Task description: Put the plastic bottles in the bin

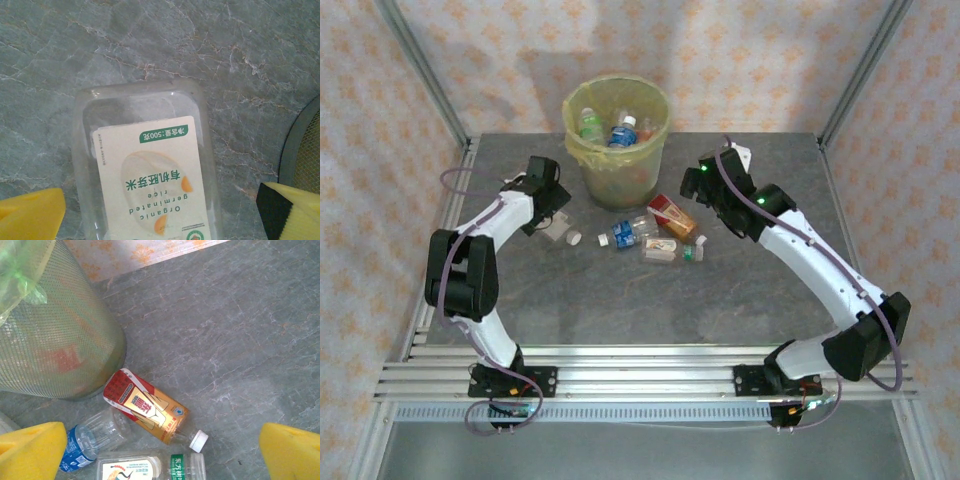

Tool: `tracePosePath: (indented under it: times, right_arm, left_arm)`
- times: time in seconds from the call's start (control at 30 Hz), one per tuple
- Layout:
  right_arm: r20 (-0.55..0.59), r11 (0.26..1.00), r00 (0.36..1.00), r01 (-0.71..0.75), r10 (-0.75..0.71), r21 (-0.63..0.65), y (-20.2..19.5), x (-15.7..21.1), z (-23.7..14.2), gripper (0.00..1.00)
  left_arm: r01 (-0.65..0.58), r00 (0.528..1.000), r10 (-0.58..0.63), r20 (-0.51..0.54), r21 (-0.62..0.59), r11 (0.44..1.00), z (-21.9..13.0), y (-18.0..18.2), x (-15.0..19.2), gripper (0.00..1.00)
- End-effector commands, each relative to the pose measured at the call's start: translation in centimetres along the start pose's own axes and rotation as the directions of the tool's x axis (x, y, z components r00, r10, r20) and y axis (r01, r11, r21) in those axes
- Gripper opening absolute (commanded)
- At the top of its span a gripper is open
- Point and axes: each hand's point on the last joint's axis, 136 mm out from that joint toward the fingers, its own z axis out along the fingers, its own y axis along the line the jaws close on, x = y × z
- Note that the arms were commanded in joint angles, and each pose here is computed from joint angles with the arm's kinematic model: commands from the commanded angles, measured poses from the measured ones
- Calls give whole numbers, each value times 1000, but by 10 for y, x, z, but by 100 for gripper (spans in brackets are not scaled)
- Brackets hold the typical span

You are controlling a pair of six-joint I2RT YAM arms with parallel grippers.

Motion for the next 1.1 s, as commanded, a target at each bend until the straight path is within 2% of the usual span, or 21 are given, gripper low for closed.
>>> tracePosePath:
  times: [0.0,0.57,0.7,0.83,0.9,1.07]
  right_arm:
    - [12,1000,1000,-21,21,-2,0,-4,-1,99]
    - [17,1000,1000,-25,25,0,-2,-3,-1,99]
    - [17,1000,1000,-25,25,3,-3,-3,-2,99]
    - [18,1000,1000,-22,22,10,-5,-2,-2,99]
    - [21,1000,999,-25,25,11,-6,-3,-4,99]
    - [36,999,999,-32,31,14,-11,-3,-9,99]
  left_arm:
    - [7,1000,-9,-21,-82,997,9,9,3,100]
    - [-19,995,-2,-100,-209,978,50,30,30,100]
    - [-23,995,1,-105,-207,978,50,31,31,90]
    - [-30,996,14,-86,-183,983,37,27,24,78]
    - [-29,998,20,-58,-154,988,20,22,13,73]
    - [-54,998,56,20,-74,996,-32,9,-16,72]
